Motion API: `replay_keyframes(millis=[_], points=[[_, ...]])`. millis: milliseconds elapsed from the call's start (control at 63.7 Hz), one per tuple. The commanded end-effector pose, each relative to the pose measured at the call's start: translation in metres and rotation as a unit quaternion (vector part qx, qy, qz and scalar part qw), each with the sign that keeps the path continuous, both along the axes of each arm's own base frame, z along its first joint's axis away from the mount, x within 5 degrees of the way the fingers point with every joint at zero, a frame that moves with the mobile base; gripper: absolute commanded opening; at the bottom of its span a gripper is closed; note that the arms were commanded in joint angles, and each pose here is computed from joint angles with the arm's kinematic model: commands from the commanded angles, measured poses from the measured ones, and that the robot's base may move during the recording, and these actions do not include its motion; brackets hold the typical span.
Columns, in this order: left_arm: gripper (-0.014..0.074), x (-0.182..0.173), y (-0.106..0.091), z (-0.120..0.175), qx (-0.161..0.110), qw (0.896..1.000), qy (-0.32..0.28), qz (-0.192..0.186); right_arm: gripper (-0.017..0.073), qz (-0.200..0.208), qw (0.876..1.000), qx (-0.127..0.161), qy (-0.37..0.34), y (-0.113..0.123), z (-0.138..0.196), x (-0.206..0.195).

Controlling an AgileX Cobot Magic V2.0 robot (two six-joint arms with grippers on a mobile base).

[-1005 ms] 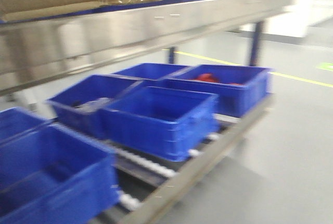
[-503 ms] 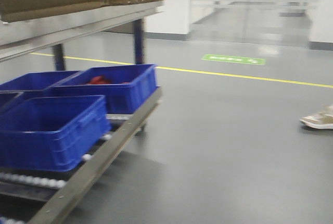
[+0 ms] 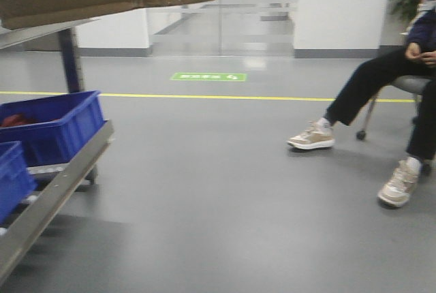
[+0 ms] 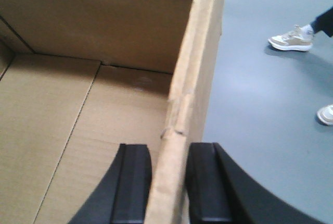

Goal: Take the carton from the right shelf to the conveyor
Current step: 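Hold the carton in both grippers while the base turns away from the shelf, then keep the carton gripped while the base drives past the seated person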

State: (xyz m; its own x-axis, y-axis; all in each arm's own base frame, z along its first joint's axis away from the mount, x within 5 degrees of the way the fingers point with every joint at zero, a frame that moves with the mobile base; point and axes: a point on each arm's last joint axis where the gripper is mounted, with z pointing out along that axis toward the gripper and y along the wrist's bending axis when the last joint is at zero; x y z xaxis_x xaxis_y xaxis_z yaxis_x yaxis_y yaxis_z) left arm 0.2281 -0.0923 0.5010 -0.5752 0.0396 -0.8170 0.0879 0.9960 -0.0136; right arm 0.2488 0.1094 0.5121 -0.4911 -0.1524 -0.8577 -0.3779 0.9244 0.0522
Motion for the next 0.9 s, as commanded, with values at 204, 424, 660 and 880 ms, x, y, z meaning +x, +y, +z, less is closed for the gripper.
replay_keyframes(millis=[204, 424, 660, 880], points=[[-0.0016, -0.0043, -0.0003, 0.0036, -0.002, 1.000, -0.008, -0.009, -0.0070, -0.006, 0.999, 0.015, -0.051, -0.0020, 0.0120, -0.0009], [-0.0016, -0.0043, -0.0003, 0.0036, -0.002, 1.000, -0.008, -0.009, -0.0070, -0.006, 0.999, 0.015, -0.051, -0.0020, 0.0120, -0.0009], [-0.0016, -0.0043, -0.0003, 0.0036, -0.002, 1.000, -0.008, -0.009, -0.0070, -0.006, 0.999, 0.015, -0.051, -0.0020, 0.0120, -0.0009], [-0.0016, -0.0043, -0.0003, 0.0036, -0.002, 1.000, -0.008, -0.009, -0.0070, -0.006, 0.999, 0.015, -0.051, -0.0020, 0.0120, -0.0009]])
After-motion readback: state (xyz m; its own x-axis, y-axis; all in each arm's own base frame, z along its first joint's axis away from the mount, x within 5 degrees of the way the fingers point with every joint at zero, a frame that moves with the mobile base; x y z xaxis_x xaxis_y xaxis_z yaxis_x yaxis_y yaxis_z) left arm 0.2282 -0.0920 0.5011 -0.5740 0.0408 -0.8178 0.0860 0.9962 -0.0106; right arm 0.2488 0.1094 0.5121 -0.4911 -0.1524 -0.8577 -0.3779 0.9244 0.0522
